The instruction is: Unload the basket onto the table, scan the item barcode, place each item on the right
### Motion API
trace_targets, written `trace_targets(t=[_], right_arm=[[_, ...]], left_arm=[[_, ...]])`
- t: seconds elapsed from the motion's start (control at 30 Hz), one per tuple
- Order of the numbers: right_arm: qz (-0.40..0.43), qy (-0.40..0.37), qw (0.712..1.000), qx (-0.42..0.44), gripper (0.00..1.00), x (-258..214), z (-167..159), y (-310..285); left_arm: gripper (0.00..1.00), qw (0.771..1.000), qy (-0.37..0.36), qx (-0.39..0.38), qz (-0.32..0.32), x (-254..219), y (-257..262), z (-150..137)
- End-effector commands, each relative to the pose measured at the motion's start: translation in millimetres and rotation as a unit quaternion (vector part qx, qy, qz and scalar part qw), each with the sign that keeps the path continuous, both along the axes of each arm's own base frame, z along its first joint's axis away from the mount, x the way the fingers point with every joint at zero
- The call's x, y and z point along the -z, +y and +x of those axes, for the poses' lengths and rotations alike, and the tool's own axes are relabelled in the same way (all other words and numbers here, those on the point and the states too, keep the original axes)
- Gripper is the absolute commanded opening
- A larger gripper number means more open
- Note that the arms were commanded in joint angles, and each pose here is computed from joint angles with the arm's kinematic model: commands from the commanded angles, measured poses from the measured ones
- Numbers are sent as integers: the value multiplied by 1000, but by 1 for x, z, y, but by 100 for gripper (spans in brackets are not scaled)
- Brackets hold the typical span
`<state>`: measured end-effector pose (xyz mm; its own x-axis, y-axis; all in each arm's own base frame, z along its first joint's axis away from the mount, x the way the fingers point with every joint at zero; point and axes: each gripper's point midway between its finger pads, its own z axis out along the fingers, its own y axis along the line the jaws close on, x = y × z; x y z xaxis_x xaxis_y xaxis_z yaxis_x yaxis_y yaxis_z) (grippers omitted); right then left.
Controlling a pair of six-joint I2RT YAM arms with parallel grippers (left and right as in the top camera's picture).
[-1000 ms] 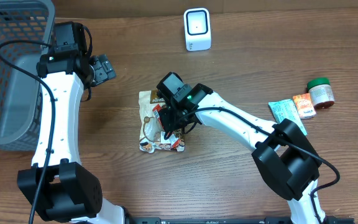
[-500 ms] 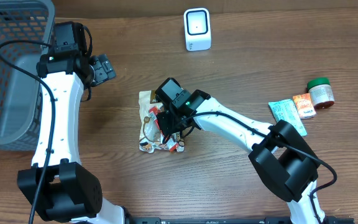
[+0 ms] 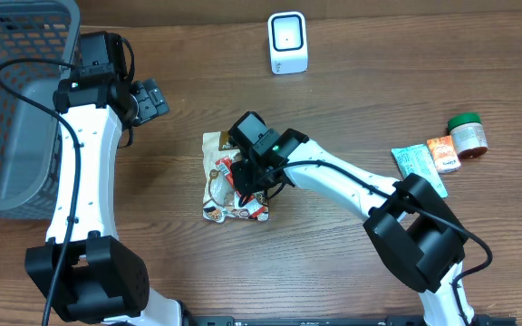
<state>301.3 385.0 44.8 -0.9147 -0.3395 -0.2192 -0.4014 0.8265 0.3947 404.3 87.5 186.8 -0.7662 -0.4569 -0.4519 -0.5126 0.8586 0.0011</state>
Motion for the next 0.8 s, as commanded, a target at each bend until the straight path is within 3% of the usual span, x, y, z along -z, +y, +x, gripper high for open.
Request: trace_targets(t=[0.0, 0.53, 0.77], right_arm=[[21, -19, 1000, 9, 35, -26, 15, -1], [-44, 34, 998, -23, 37, -11, -15, -30], [-20, 49, 997, -63, 37, -15, -27, -24]], left_arm=[[100, 1000, -6, 3, 10, -6, 3, 2], [100, 1000, -6, 3, 10, -6, 3, 2], [100, 1000, -6, 3, 10, -6, 3, 2]])
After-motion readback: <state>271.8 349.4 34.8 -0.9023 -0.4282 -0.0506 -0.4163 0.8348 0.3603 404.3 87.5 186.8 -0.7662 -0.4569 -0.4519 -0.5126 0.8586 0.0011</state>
